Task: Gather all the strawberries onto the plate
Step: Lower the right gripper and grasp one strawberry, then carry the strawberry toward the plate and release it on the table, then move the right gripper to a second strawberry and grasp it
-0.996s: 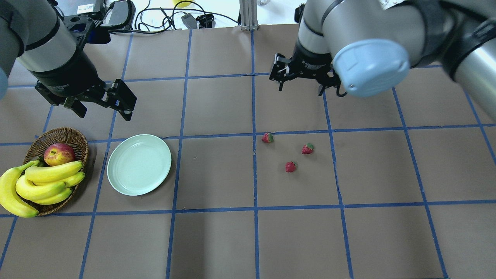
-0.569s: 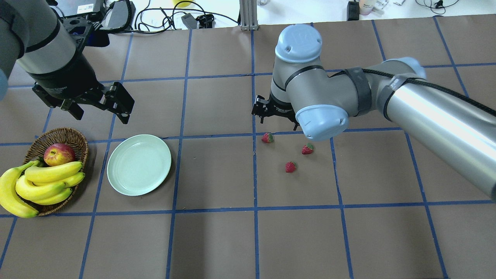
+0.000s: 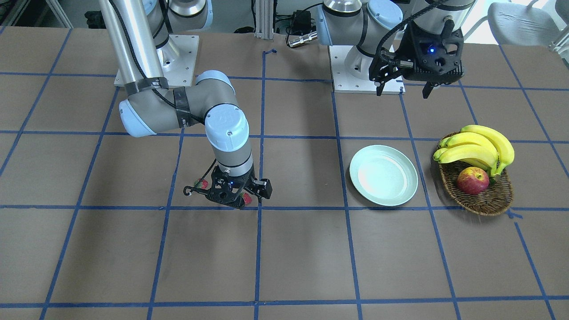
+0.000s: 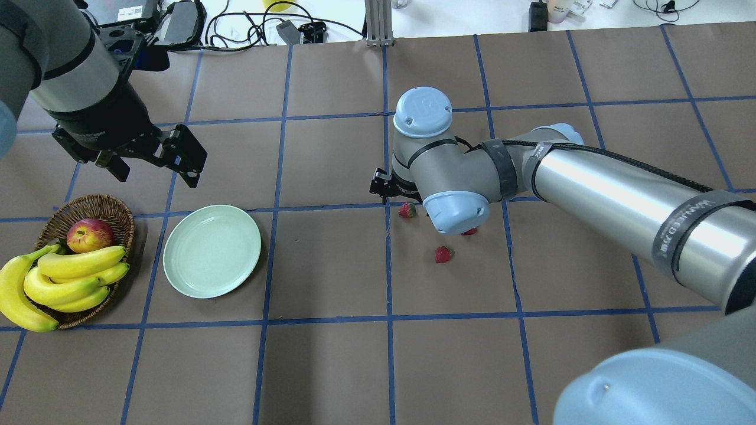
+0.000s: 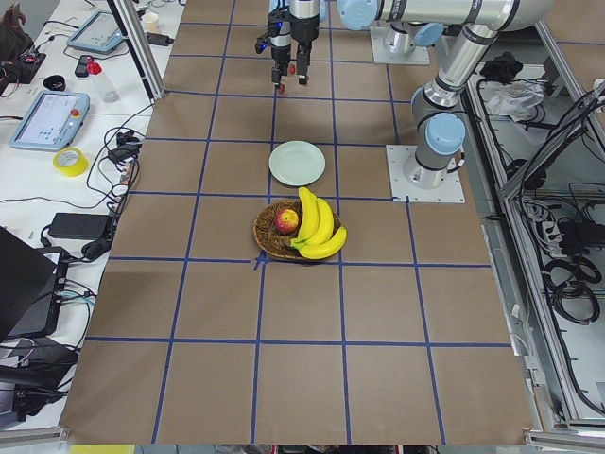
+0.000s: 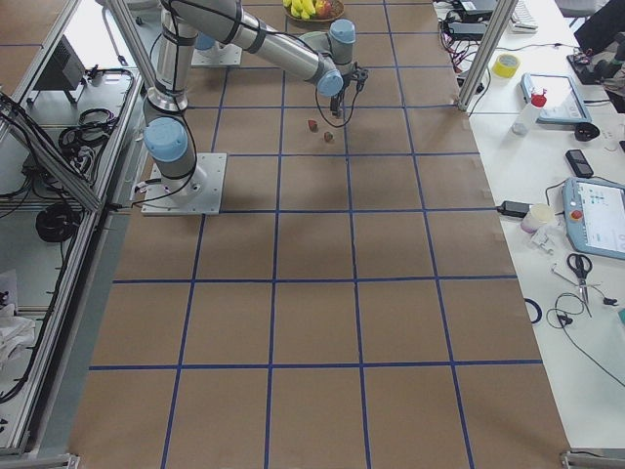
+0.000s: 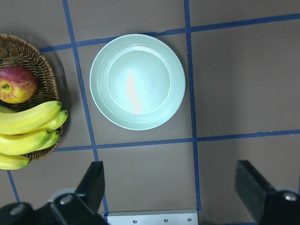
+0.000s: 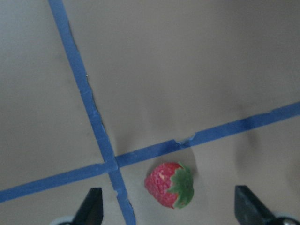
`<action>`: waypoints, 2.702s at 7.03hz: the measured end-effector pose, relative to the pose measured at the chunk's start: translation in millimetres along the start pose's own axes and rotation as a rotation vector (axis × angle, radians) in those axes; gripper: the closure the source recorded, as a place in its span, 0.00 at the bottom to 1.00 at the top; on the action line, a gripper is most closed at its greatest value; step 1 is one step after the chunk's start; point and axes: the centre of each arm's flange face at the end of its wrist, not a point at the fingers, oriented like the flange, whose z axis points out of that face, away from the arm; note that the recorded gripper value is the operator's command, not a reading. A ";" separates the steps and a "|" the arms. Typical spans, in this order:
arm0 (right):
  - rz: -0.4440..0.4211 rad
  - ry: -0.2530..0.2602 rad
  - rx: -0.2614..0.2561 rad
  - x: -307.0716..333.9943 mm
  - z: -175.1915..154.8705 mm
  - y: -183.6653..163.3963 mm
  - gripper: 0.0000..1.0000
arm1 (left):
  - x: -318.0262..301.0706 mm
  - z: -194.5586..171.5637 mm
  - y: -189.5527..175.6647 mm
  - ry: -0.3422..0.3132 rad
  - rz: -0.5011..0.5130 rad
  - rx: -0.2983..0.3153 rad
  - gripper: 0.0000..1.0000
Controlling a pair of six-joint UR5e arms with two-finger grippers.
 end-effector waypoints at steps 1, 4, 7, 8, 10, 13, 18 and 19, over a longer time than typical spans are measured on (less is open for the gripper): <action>0.000 0.003 -0.002 -0.4 8.5 -0.9 0.59 | 0.0 0.1 0.3 -0.001 0.000 0.000 0.00; 0.000 -0.005 -0.007 -2.4 10.8 -2.1 1.00 | 0.5 0.8 2.3 -0.002 0.002 -0.009 0.00; 0.014 -0.074 -0.026 -21.9 -5.5 13.1 1.00 | -1.2 -0.8 2.0 -0.004 -0.002 -0.005 0.00; 0.028 -0.111 -0.056 -43.2 -7.1 37.9 1.00 | -1.6 -1.7 1.8 -0.005 -0.003 -0.002 0.00; 0.028 -0.120 -0.086 -70.1 -1.2 74.5 0.49 | -2.3 -0.8 1.3 -0.004 -0.003 -0.003 0.00; 0.020 -0.058 -0.043 -72.4 8.4 79.2 0.00 | -0.8 1.1 1.3 -0.004 0.001 -0.008 0.00; 0.067 0.112 -0.008 23.9 -59.1 36.0 0.01 | -1.0 1.9 2.3 -0.004 -0.001 -0.013 0.00; 0.074 0.137 -0.017 41.9 -45.4 42.8 0.02 | -0.6 2.4 1.2 -0.003 0.000 -0.011 0.00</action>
